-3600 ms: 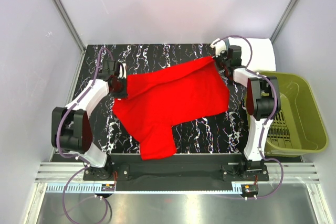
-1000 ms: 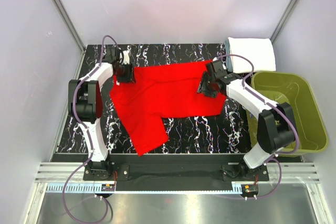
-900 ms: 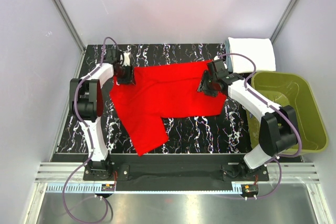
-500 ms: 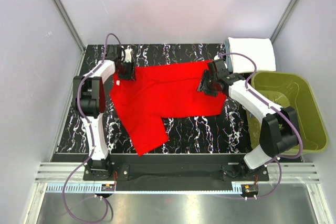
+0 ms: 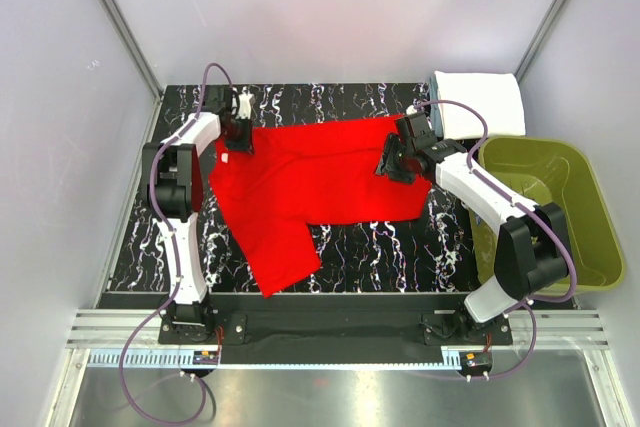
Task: Fold and stack the t-shirts
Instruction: Fold the tshirt
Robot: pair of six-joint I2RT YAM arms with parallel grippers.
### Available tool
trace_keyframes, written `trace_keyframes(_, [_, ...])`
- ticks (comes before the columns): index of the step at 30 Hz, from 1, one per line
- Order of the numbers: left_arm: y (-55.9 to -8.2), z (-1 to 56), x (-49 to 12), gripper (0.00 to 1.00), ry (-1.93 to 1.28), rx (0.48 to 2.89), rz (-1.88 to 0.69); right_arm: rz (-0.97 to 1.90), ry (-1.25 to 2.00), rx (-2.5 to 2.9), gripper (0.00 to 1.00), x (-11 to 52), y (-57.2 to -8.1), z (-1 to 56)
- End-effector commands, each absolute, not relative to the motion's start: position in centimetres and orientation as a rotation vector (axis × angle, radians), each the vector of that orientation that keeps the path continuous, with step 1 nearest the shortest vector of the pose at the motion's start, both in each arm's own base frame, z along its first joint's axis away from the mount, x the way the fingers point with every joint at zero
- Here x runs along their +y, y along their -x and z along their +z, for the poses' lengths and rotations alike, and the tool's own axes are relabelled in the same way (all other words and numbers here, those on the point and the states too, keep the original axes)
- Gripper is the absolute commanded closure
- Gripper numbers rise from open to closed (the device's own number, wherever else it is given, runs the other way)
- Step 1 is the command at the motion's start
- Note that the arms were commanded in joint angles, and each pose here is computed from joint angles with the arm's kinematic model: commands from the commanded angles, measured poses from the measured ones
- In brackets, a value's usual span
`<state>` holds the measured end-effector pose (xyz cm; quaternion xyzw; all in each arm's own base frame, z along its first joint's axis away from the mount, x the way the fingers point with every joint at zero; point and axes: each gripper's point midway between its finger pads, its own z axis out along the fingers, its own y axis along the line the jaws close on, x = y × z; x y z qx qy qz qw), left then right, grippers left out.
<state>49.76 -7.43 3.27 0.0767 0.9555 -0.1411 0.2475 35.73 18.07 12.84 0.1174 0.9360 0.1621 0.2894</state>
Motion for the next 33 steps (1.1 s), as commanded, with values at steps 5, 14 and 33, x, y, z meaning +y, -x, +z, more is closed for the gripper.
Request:
trace_keyframes(5, [-50.0,4.8,-7.7,0.75,-0.235,2.583,-0.38,0.454,-0.29,2.452,0.47,18.2,-35.8,15.1])
trace_keyframes(14, [-49.7,7.4,-8.4,1.0,-0.228,2.542,-0.414,0.456,-0.301,2.418,0.47,17.5,-35.0,16.3])
trace_keyframes(33, [-42.6,14.4,-14.6,1.0,-0.275,2.478,-0.686,0.476,-0.265,2.435,0.46,17.1,-32.9,16.0])
